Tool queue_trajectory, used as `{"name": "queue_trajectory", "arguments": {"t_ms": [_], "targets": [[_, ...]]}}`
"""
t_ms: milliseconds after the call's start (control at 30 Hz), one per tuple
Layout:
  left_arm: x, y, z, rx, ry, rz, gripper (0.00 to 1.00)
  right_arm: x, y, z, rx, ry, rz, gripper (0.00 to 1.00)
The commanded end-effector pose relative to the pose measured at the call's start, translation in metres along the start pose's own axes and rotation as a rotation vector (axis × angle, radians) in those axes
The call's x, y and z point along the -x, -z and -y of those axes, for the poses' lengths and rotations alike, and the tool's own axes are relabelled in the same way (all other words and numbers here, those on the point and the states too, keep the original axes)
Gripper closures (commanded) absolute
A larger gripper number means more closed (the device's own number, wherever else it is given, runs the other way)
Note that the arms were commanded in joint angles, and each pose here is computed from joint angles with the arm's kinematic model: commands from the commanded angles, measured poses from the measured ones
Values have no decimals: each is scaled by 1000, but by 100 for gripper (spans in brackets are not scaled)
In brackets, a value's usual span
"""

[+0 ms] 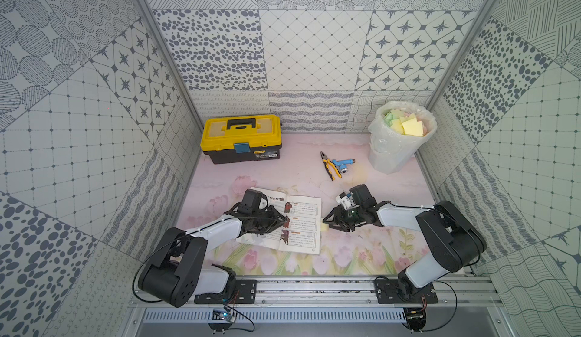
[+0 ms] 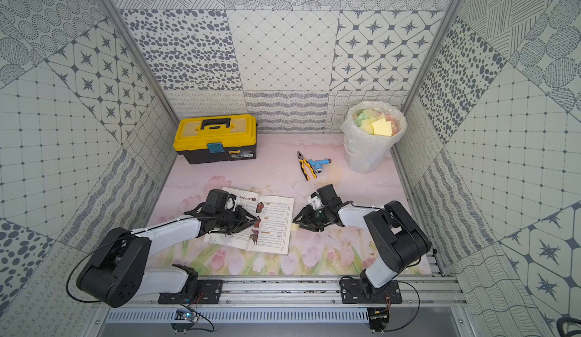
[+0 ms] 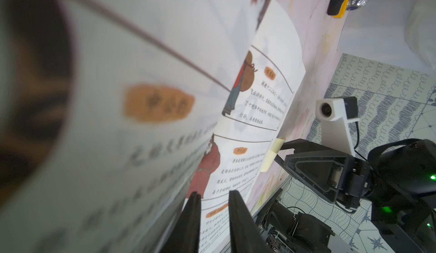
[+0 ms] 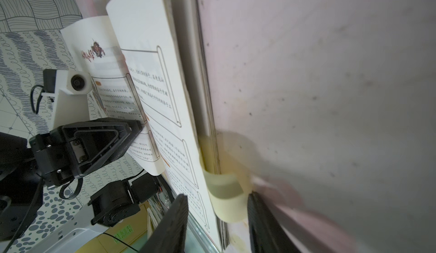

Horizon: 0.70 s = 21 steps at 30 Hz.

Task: Peel off the used sticky note
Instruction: Turn the page of the book at the center of the board.

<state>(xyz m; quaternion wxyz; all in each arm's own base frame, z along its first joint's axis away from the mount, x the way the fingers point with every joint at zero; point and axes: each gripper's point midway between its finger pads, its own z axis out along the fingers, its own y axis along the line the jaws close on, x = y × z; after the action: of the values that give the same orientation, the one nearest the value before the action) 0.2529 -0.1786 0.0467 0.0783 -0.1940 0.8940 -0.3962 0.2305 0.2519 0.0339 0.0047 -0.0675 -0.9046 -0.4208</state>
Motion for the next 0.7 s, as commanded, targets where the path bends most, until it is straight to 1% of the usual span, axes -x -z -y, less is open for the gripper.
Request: {"name": "queue_trajectory", "arguments": {"t_ms": [0,133,400,567,667], "targets": [[2,1,8,-50,4,-7,75,2,0,-11,16,28,18,60],[2,1,7,-51,5,-8,75,4,-2,-19,15,41,18,66],[2,4,8,-59,5,-3,75,5,-3,-31,25,58,15,94],[2,7,13,-74,1,-8,75,5,-1,-42,35,74,19,99],[1,8,18,-91,-6,-25,74,5,1,-51,42,88,20,99]]}}
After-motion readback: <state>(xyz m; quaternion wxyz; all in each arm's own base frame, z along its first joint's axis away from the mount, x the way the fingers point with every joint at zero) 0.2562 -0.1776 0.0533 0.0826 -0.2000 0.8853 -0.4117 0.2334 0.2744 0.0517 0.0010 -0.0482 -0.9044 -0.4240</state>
